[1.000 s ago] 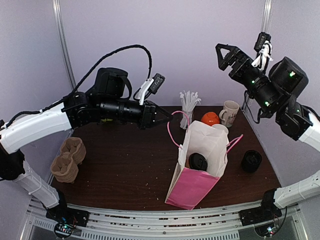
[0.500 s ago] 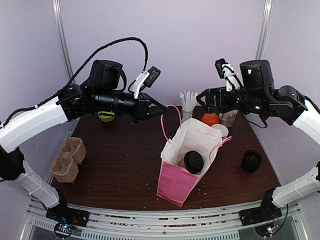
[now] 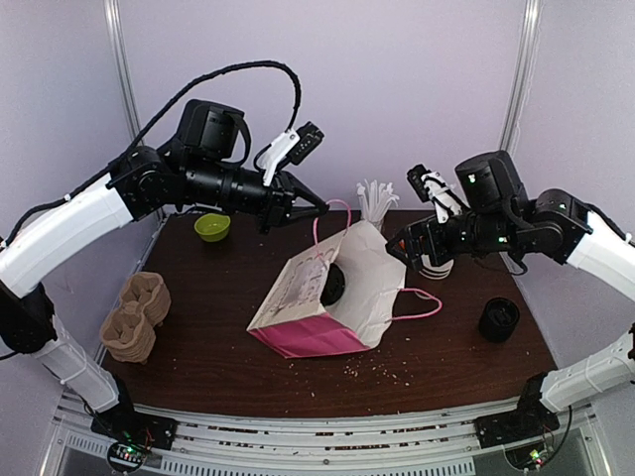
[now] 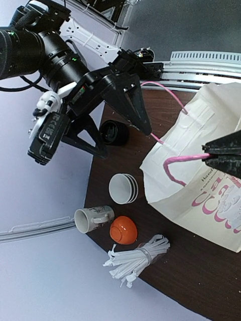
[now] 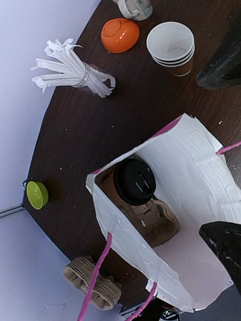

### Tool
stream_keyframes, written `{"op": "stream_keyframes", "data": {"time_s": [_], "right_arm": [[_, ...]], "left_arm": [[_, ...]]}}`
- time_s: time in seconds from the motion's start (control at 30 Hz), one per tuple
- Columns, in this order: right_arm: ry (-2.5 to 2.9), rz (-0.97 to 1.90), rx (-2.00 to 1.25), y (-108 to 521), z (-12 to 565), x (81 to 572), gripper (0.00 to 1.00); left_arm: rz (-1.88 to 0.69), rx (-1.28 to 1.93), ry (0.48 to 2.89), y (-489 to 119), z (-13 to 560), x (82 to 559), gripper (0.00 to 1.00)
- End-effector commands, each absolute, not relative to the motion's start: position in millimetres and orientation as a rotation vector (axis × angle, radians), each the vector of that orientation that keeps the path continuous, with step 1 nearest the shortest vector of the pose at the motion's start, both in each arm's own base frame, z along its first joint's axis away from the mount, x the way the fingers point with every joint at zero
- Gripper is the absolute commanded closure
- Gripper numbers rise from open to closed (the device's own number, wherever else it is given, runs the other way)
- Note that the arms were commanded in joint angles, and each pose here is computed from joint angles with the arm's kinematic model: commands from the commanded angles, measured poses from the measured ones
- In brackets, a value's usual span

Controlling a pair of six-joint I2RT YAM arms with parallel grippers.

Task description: Pack the takeout coffee

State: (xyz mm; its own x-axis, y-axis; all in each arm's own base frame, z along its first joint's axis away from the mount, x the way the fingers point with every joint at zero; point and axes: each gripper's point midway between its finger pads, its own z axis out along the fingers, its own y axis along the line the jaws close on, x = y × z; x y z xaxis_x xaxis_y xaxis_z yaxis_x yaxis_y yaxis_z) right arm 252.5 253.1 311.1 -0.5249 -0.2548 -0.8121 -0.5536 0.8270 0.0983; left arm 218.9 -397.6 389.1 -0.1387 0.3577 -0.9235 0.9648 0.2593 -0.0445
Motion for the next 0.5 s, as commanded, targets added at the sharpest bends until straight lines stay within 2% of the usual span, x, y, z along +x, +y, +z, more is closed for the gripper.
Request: {"op": "stream_keyframes", "data": {"time_s": [0.0, 0.17, 0.47], "right_arm": [[2.163, 0.468, -0.644, 256.0, 295.2, 245.4, 0.07], [2.182, 0.453, -0.651, 257.7, 278.1, 247.2, 0.11], [2.111, 0.342, -0.609, 245.1, 293.6, 261.2, 0.11]], "left_arm": [[-0.867, 1.295, 1.580, -398.2, 397.2, 216.1, 1.00], [-0.856, 1.312, 1.569, -396.6, 394.9, 214.6, 1.00], [-0.865, 1.345, 1.536, -393.4, 395.9, 206.9, 1.00]]}}
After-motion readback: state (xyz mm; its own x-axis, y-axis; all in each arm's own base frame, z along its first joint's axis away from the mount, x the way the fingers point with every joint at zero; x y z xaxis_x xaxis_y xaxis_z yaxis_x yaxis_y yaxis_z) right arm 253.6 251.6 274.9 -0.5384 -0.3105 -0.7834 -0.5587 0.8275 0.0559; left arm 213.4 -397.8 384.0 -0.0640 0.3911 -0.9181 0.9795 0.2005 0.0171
